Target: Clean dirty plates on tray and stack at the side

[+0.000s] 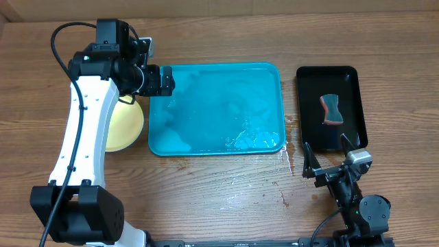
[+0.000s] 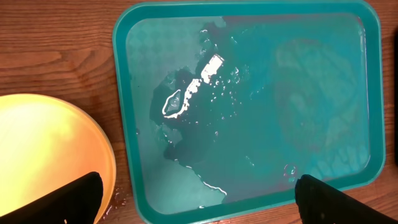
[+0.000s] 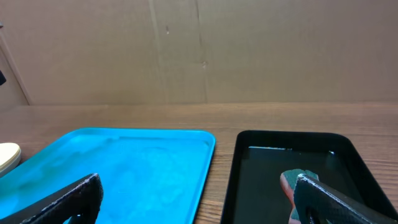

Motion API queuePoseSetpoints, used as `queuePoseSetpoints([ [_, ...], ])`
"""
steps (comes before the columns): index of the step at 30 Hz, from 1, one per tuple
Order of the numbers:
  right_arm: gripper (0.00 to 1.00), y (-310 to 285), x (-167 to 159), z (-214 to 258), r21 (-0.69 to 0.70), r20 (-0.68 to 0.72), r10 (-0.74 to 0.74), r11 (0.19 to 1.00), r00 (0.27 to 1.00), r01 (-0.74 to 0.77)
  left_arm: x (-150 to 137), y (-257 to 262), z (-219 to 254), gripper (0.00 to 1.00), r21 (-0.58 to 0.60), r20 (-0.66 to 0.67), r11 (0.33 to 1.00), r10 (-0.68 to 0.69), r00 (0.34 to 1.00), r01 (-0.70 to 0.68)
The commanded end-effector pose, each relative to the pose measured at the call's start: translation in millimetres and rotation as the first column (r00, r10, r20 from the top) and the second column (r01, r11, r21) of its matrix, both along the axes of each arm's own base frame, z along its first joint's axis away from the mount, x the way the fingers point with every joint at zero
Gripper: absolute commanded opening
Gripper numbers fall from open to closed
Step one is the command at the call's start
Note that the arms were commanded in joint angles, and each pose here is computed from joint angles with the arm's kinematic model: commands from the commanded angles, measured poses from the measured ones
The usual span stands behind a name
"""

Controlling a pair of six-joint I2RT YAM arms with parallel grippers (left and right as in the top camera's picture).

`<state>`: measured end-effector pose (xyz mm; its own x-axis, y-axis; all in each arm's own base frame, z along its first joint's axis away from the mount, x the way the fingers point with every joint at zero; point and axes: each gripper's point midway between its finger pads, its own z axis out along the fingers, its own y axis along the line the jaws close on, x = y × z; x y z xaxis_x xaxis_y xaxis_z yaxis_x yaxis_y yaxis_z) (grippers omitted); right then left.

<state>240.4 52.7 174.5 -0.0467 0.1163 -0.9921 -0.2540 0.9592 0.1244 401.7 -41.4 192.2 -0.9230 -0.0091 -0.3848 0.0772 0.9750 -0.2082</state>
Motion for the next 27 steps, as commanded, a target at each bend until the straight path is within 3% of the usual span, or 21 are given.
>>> queuePoseSetpoints([
  [1, 1.00, 3, -1, -1, 0.008, 0.003, 0.014, 1.000, 1.000, -0.014, 2, -1, 6, 1.00, 0.010, 0.020, 1.000, -0.020, 1.000, 0.020],
  [9, 1.00, 3, -1, -1, 0.008, 0.003, 0.014, 1.000, 1.000, -0.014, 0, 1, 9, 1.00, 0.019, 0.027, 1.000, -0.017, 0.999, 0.016],
  [14, 1.00, 3, -1, -1, 0.008, 0.003, 0.014, 1.000, 1.000, -0.014, -9, 6, 53, 1.00, 0.056, 0.172, 0.998, 0.000, 0.985, -0.010],
  [20, 1.00, 3, -1, -1, 0.008, 0.003, 0.014, 1.000, 1.000, -0.014, -24, -3, 99, 1.00, 0.049, 0.514, 0.999, -0.019, 0.858, -0.007],
  [27, 1.00, 3, -1, -1, 0.008, 0.003, 0.014, 1.000, 1.000, -0.014, -74, 2, 95, 1.00, -0.009, 0.727, 0.999, 0.036, 0.686, -0.043],
])
